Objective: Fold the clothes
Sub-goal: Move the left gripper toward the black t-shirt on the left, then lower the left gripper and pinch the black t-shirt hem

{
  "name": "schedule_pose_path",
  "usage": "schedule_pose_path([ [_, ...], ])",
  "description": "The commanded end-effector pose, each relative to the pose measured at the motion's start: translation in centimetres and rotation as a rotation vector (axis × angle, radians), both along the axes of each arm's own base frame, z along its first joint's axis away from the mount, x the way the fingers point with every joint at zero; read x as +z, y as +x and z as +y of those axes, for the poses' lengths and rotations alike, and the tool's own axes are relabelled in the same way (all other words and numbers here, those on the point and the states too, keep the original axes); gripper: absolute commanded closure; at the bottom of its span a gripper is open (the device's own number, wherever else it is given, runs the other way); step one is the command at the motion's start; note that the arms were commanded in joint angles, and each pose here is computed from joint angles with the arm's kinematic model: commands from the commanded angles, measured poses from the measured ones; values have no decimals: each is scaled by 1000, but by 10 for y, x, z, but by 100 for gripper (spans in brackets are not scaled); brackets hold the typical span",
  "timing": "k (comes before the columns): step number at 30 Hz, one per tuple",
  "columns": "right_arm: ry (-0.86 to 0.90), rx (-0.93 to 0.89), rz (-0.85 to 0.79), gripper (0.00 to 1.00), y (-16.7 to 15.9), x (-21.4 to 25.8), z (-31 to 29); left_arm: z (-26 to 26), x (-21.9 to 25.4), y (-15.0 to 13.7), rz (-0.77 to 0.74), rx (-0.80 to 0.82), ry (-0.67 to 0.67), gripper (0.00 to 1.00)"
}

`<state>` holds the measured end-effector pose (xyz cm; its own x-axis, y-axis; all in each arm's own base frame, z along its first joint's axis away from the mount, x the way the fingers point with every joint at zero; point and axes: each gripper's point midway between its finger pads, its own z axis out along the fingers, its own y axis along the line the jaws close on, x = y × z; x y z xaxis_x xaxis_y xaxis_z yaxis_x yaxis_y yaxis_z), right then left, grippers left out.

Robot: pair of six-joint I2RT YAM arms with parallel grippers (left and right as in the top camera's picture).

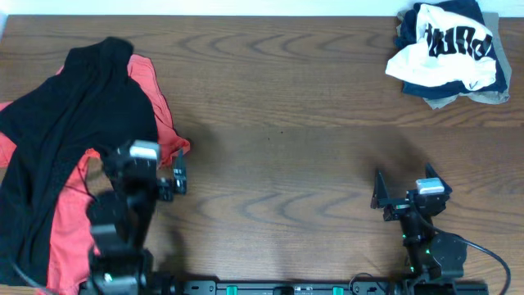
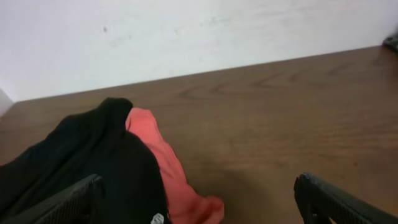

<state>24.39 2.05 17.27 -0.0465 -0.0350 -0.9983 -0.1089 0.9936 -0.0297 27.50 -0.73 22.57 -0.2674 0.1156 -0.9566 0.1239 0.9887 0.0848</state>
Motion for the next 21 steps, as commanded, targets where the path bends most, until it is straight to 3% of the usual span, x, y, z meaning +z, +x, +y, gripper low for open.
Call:
schedule_pose_path([
  [1,20,8,-63,1,-5,44,2,0,24,17,55,-6,-12,2],
  [7,17,10,52,1,7,79,2,2,58,49,208,8,-58,3],
  [13,19,54,277,1,45,113,12,1,86,72,336,10,-115,2],
  [21,26,74,579,1,111,100,18,-2,53,97,466,-8,-137,2],
])
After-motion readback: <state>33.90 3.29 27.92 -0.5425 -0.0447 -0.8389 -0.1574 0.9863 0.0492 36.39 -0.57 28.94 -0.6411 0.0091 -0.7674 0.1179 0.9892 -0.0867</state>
